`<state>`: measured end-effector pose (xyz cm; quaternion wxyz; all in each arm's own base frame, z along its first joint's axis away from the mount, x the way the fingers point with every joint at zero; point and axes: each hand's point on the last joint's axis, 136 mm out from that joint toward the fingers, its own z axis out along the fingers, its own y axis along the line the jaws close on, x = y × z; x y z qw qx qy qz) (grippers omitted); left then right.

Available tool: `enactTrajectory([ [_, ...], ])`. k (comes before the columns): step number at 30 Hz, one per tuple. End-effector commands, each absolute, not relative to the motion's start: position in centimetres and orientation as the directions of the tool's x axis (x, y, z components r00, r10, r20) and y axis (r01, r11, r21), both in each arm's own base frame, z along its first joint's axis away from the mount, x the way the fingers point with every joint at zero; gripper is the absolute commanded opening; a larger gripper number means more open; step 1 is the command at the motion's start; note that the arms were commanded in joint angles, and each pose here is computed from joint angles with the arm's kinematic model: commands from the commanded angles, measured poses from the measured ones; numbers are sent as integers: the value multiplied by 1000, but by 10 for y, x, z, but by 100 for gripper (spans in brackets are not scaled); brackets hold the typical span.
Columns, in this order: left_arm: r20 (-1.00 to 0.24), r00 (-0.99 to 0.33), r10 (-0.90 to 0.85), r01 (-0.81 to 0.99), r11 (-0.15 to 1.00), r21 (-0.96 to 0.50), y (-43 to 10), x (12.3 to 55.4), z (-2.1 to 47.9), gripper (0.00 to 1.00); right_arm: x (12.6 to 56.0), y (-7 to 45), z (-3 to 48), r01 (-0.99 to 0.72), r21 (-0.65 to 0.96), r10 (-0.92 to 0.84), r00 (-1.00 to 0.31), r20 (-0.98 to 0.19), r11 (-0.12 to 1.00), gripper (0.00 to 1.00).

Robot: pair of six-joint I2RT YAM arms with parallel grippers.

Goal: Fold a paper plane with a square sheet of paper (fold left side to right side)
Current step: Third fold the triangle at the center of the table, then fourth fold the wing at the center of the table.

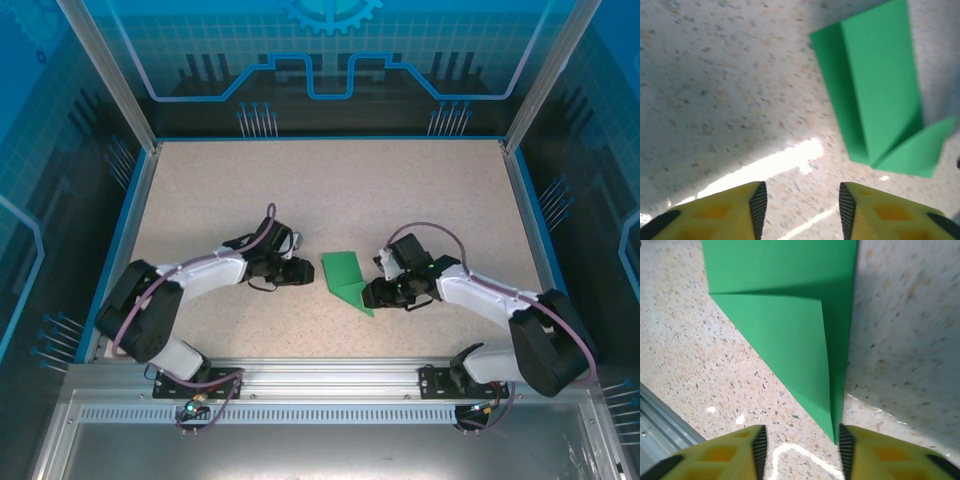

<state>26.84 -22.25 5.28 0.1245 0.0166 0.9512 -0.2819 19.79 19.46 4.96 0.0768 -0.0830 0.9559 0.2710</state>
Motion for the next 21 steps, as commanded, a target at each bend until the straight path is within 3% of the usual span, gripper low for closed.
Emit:
enactTrajectory([
  [1, -213, -967, -139, 36, 754, -656, -235, 263, 68, 52, 213, 184, 66, -248, 468, -124, -952, -280, 849, 52],
  [6, -148, -974, -171, -4, 668, -745, -253, 258, 70, 56, 220, 188, 79, -300, 478, -128, -925, -359, 826, 54],
  [15, -92, -987, -128, -14, 652, -758, -286, 260, 51, 57, 213, 186, 93, -401, 396, -189, -859, -476, 826, 53],
  [21, -74, -992, -105, -11, 641, -767, -299, 261, 46, 51, 205, 189, 91, -437, 383, -221, -842, -492, 814, 52],
])
